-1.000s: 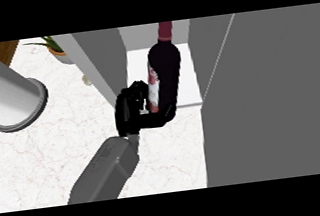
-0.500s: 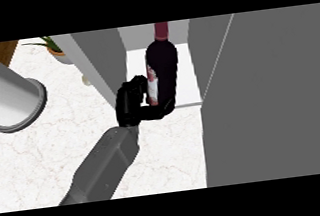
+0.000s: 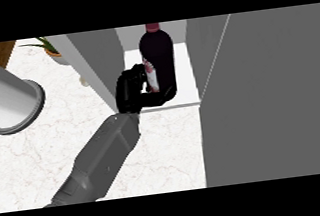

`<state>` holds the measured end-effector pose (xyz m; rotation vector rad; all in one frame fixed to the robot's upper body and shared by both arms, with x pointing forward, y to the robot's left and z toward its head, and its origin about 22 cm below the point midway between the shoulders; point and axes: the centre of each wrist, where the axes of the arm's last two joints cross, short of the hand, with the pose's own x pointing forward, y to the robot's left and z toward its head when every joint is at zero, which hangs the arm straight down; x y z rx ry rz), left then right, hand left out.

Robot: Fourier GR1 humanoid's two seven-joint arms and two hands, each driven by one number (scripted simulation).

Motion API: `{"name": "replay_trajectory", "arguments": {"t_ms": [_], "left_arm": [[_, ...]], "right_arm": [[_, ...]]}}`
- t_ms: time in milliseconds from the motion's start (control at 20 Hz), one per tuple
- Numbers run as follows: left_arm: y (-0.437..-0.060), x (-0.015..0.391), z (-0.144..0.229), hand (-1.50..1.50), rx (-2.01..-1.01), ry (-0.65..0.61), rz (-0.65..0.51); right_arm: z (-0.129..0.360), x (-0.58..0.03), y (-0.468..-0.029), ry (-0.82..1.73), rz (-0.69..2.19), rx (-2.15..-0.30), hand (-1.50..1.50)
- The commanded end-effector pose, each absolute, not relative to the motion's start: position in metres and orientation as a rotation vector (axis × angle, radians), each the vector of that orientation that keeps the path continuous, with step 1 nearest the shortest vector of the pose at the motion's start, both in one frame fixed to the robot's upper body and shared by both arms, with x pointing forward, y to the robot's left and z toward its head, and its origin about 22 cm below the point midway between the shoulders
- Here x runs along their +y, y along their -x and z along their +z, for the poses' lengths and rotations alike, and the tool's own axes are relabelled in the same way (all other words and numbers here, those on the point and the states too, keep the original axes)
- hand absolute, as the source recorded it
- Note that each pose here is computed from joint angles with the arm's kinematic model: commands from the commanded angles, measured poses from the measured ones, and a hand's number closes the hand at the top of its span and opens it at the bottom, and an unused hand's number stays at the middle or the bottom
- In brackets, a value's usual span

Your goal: Pick up the wine, place it into the cabinet and close the cabinet

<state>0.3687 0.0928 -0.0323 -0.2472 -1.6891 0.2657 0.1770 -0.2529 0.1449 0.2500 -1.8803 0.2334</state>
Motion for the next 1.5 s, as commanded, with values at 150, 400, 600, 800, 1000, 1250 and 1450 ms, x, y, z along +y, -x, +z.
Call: {"name": "replay_trajectory", "arguments": {"t_ms": [150,400,600,800,1000,1250,1450], "left_arm": [[-0.386,0.095,-0.021,1.5,-1.664,0.237,0.305],[-0.393,0.095,-0.016,1.5,-1.661,0.168,0.273],[-0.382,0.098,-0.031,1.5,-1.638,0.129,0.283],[-0.394,0.107,-0.025,1.5,-1.624,0.118,0.279],[-0.382,0.121,-0.048,1.5,-1.664,0.112,0.32],[-0.392,0.113,-0.032,1.5,-1.709,0.072,0.384],[-0.387,0.126,-0.043,-1.5,-1.789,0.086,0.346]], "right_arm": [[0.15,-0.254,-0.162,-0.252,0.232,-1.877,-1.5],[0.139,-0.269,-0.171,-0.273,0.241,-1.885,-1.5],[0.135,-0.246,-0.184,-0.298,0.281,-1.887,-1.5],[0.143,-0.254,-0.192,-0.273,0.237,-1.904,-1.5],[0.145,-0.247,-0.191,-0.278,0.255,-1.898,-1.5],[0.153,-0.246,-0.186,-0.275,0.289,-1.897,-1.5],[0.145,-0.235,-0.188,-0.241,0.268,-1.901,-1.5]]}}
